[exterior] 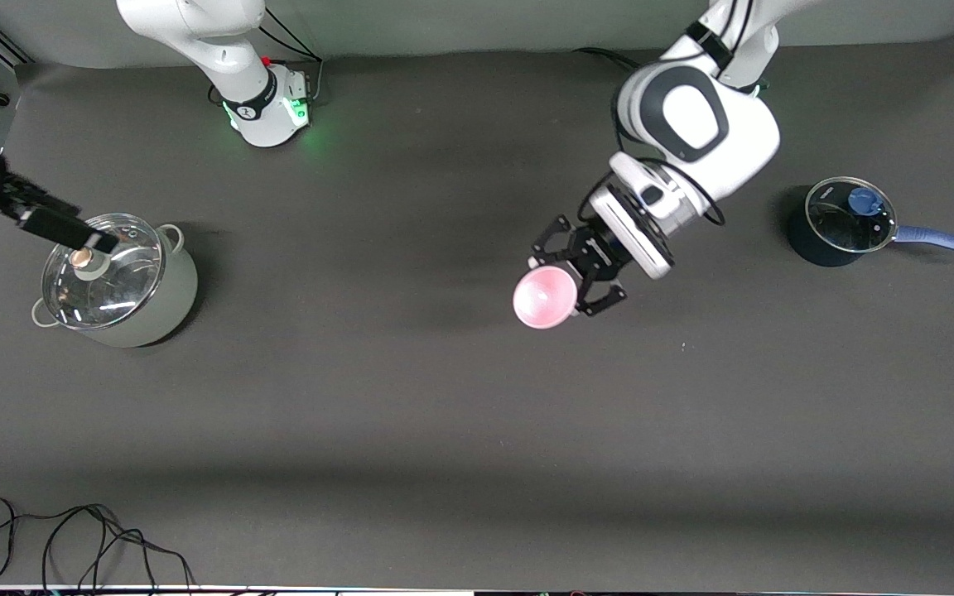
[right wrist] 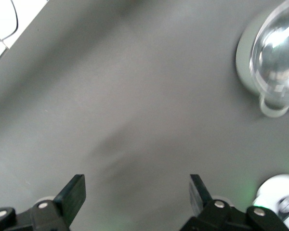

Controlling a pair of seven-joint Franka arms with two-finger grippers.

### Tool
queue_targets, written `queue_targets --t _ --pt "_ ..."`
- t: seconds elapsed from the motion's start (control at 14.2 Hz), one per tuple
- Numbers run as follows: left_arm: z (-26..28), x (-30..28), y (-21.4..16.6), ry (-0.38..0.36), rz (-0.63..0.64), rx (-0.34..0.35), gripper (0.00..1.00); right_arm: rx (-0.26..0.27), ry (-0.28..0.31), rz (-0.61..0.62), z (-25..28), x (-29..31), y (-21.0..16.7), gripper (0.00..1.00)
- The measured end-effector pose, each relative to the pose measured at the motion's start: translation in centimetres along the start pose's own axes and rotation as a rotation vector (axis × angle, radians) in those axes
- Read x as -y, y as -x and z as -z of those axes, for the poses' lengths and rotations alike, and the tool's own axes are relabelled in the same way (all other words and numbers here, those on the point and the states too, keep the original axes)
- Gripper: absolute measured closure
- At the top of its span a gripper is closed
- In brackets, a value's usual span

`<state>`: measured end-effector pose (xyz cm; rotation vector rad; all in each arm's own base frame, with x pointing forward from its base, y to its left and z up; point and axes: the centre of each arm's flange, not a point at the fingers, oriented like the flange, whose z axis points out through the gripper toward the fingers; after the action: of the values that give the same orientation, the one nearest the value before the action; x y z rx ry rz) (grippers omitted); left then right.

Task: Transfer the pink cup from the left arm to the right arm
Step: 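Lift the pink cup with the left gripper toward the table middle, then reach the right gripper to the cup rim beside the left gripper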

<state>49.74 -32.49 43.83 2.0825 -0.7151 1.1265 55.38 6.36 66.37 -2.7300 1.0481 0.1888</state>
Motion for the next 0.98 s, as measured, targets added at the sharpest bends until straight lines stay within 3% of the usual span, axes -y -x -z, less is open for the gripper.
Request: queue_targets --t 0.56,0.98 --pt "0.1 -7.5 -4.2 -0.030 -0.071 -0.044 0.34 0.020 -0.014 -0.407 -1.8 10.7 13.3 0.04" --pt "0.2 -8.7 -5.0 -0.048 -0.108 -0.051 0.34 0.033 -0.092 -0.515 -2.9 16.1 21.3 0.04"
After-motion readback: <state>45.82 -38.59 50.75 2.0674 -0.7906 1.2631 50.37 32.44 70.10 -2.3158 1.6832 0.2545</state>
